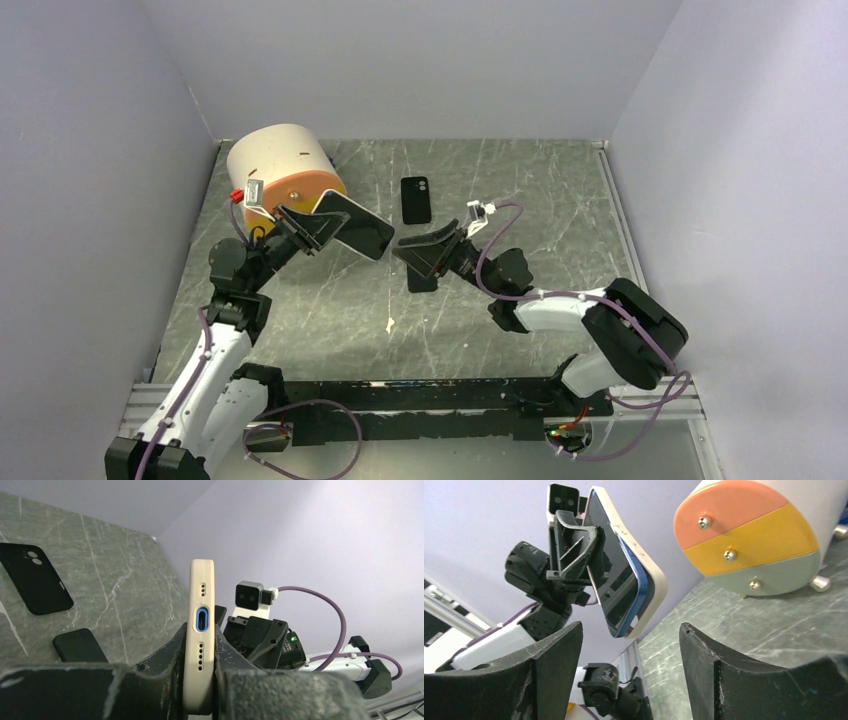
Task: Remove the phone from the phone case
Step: Remove the phone case from the phone.
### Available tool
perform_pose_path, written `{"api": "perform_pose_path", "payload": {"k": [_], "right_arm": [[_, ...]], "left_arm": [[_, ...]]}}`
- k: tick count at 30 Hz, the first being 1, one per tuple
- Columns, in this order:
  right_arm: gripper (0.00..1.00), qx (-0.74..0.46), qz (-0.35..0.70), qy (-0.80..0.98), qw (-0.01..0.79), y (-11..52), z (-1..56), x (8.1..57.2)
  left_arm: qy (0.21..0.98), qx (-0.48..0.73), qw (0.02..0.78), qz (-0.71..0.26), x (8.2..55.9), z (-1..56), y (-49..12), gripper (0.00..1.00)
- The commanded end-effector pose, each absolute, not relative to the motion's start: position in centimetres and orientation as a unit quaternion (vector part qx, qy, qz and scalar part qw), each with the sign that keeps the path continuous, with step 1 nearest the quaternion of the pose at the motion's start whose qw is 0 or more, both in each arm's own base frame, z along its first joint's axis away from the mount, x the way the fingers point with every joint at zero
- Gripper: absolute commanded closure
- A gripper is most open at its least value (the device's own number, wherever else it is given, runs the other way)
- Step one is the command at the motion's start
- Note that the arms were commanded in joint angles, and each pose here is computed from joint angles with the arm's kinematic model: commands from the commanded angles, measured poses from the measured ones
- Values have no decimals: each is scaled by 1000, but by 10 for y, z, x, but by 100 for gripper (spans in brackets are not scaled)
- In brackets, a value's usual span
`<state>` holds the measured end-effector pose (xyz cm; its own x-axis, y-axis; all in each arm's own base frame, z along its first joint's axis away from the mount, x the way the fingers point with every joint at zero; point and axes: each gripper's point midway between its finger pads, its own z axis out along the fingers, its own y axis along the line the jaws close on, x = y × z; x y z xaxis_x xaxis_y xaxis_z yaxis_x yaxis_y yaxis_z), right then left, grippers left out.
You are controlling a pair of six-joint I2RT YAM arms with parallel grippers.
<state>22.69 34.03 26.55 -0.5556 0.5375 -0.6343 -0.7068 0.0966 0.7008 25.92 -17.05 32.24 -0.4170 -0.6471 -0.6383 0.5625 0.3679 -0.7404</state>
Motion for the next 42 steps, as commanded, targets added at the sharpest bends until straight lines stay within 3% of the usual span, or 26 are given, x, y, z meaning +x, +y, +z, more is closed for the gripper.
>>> {"api": "perform_pose_path", "payload": {"k": [1, 7, 30, 42], "right_arm": [[29, -80, 728, 507, 455, 340, 306, 210], [39, -98, 739, 500, 441, 349, 311, 205], [48, -115, 761, 477, 425, 358, 322, 201], [46, -99, 731, 499, 454, 348, 320, 206]], "left_arm": [[576, -53, 567, -587, 256, 350, -164, 97], [575, -71, 557, -594, 260, 345, -163, 98], [562, -80, 532, -629, 255, 337, -169, 98], [566, -83, 553, -605, 254, 340, -163, 98]]}}
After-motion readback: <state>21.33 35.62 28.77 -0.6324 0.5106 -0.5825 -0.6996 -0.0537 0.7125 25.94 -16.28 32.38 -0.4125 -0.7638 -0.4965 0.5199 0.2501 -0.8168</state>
